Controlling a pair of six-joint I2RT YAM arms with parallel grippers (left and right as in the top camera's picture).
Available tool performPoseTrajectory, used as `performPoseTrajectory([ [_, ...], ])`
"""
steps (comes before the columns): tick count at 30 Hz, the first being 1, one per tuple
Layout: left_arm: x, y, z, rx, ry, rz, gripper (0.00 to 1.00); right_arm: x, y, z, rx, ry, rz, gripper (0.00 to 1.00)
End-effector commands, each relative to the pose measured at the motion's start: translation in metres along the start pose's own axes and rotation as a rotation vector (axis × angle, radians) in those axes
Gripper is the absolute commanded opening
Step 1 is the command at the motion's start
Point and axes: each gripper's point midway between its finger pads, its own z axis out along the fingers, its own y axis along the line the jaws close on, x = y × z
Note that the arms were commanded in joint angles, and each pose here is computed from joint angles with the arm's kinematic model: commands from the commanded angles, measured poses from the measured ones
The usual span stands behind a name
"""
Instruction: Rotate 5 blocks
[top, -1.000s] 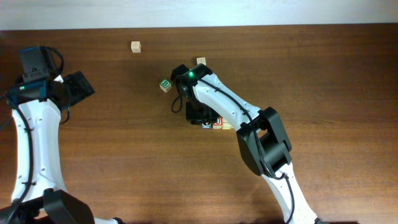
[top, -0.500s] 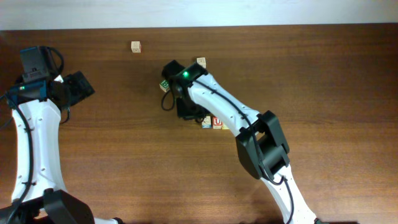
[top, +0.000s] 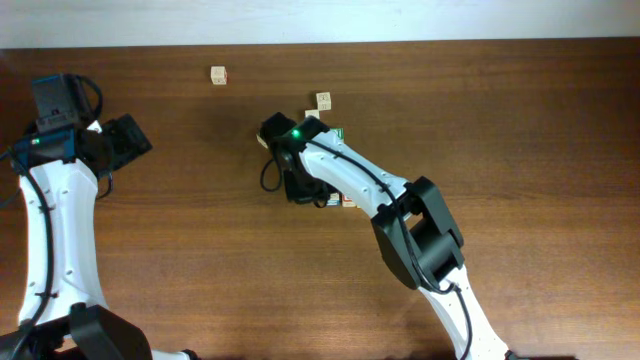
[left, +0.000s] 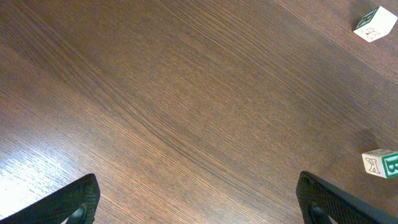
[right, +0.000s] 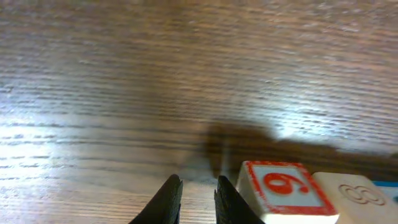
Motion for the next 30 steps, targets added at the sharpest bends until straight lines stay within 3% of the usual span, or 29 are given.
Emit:
performPoseTrajectory([
  [1,-0.005,-0.002,-0.003,0.012,-0.009,-0.017,0.99,-0.005,-0.004,-0.014,-0.007,-0.034,0.008,0.21],
  [30,-0.005,-0.002,-0.003,0.012,-0.009,-0.017,0.99,-0.009,-0.019,-0.023,0.01,-0.028,0.085,0.18],
])
